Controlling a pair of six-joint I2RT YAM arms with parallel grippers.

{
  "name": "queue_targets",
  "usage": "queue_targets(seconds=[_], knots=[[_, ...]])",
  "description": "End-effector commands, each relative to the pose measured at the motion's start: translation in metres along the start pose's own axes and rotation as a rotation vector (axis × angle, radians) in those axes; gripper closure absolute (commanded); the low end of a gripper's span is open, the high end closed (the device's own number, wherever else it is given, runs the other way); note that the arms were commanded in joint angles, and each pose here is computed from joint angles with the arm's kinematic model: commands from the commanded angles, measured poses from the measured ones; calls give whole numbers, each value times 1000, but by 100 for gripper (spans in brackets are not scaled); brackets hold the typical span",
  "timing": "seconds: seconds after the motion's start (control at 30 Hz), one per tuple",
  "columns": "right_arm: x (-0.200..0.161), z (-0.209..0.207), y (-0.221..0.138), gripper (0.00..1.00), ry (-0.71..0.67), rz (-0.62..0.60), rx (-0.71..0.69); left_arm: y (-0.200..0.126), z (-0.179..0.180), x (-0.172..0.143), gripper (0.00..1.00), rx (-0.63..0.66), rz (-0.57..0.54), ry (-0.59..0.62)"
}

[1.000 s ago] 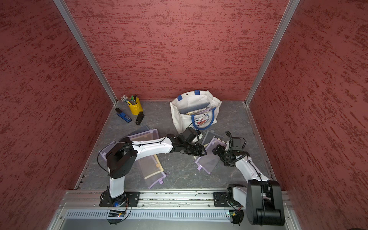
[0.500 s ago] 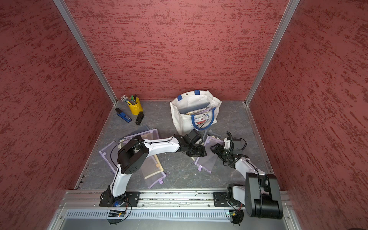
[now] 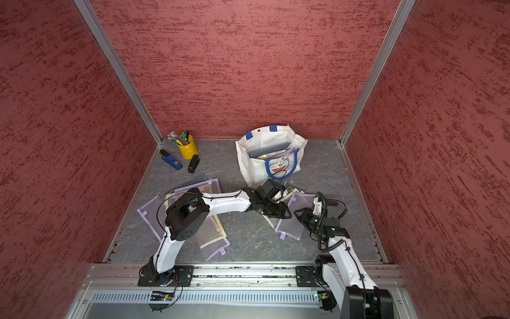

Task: Put the pencil pouch into the canvas bag
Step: Pick up the pencil pouch.

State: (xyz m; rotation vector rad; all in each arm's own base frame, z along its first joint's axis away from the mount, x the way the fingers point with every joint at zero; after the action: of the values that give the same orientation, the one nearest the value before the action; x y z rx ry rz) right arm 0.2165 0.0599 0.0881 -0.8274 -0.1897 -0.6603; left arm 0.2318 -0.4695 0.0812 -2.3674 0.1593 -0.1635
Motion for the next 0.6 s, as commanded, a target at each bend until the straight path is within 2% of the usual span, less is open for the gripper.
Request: queue_targets(seconds=[0.0, 0.1, 0.23, 0.3, 0.4, 0.47, 0.57], knots=[[1, 9, -16, 82, 25, -4, -17, -26, -41, 8, 53, -106, -45, 89], [11, 27, -33, 93, -30, -52, 9, -45, -49, 9, 50, -120, -69, 100], [27, 61, -58, 100, -160, -127, 93, -88, -52, 4, 28, -141, -44, 96], [36, 81, -72, 100, -237, -177, 158, -116, -53, -3, 19, -167, -28, 94], [52, 119, -95, 100, -387, -269, 288, -161, -53, -15, 13, -162, -20, 106], [59, 142, -107, 100, -461, -300, 373, -191, -60, -17, 10, -183, -42, 130], [70, 173, -123, 100, -524, -329, 512, -237, -83, -9, 3, -272, -133, 169]])
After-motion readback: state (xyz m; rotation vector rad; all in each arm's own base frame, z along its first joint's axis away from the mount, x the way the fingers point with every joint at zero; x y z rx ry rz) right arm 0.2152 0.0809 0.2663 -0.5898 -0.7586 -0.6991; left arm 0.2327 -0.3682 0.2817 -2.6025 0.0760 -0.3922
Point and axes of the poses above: each gripper's point midway between its finger pads, its own y axis out along the fingers, its own z axis along the line the jaws close on, x = y × z, the point moved 3 cm from there along -y, back along the fingers, and after that the axes turned 12 degrees about -y, right-handed, at the moved point
